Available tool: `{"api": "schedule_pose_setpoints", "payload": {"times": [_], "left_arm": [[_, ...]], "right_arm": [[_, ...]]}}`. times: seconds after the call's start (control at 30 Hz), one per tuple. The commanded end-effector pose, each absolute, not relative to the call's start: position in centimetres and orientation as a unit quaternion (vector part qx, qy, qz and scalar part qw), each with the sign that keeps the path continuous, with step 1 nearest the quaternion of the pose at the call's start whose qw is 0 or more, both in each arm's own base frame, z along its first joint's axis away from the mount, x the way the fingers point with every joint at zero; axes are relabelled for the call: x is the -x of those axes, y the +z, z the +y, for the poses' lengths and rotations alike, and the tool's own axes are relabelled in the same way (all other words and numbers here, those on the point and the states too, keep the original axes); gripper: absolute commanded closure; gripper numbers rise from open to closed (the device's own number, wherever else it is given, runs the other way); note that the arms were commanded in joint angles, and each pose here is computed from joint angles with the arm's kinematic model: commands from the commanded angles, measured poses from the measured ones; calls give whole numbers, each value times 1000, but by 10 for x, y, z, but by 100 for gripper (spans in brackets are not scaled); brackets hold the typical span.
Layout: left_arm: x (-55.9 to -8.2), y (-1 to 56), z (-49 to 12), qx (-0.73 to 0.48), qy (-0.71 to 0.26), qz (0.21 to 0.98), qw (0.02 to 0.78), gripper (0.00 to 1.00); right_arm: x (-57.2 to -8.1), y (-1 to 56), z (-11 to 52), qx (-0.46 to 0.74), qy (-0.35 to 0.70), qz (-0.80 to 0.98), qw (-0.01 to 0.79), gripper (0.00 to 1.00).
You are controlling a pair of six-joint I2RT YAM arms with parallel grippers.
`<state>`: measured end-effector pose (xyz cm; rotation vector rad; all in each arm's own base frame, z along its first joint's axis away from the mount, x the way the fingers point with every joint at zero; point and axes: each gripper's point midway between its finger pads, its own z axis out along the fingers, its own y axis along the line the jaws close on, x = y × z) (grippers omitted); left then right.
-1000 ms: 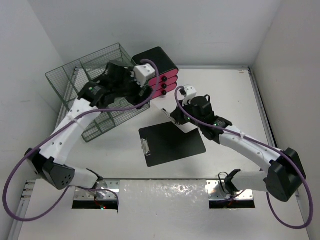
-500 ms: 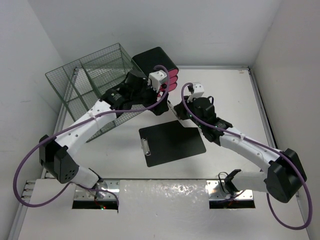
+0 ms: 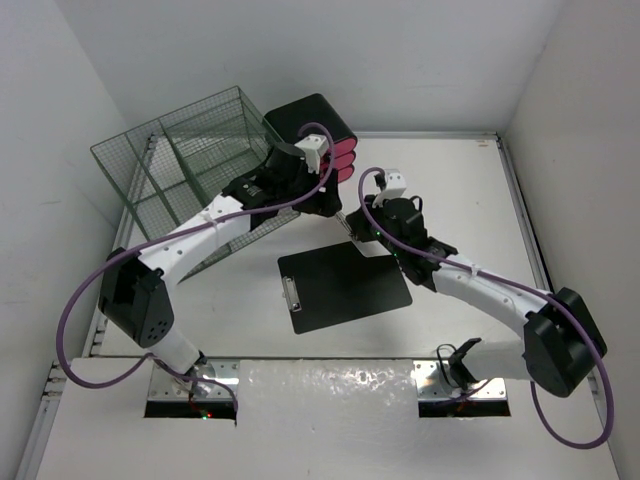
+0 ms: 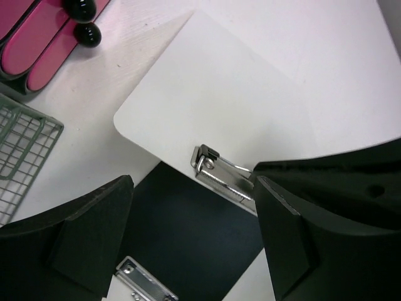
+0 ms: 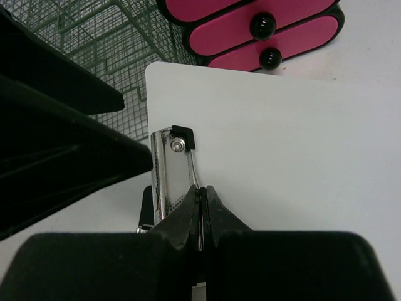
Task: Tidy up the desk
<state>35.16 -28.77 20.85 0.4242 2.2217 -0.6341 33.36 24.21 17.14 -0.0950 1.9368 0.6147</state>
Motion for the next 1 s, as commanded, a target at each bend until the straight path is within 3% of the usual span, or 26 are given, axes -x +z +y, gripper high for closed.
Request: {"api": "schedule_pose_setpoints", "payload": {"times": [0.0, 0.4, 0.57, 0.67, 0.7, 0.77, 0.8, 0.97], "left_arm": [[-373, 228, -281, -76, -263, 867, 417, 25], [-382, 184, -310, -47, -300, 890, 340, 26], [-370, 162, -316, -58, -312, 902, 293, 36], [-366, 168, -318, -71, -323, 896, 296, 60], [-365, 170, -319, -74, -325, 894, 298, 79], [-366, 174, -317, -83, -328, 891, 301, 96], [-365, 177, -317, -85, -330, 890, 302, 100], [-371, 179, -296, -77, -332, 888, 308, 100]], "right_arm": [[-343, 194, 248, 24, 282, 780, 558, 100], [-346, 190, 253, 20, 288, 781, 553, 100], [-347, 188, 252, 17, 287, 781, 554, 100], [-346, 186, 254, 20, 291, 782, 551, 100], [-346, 186, 255, 21, 293, 782, 549, 100], [-343, 182, 257, 29, 296, 787, 541, 100], [-341, 182, 258, 31, 298, 786, 540, 100], [-329, 183, 242, 69, 262, 790, 550, 100]]}}
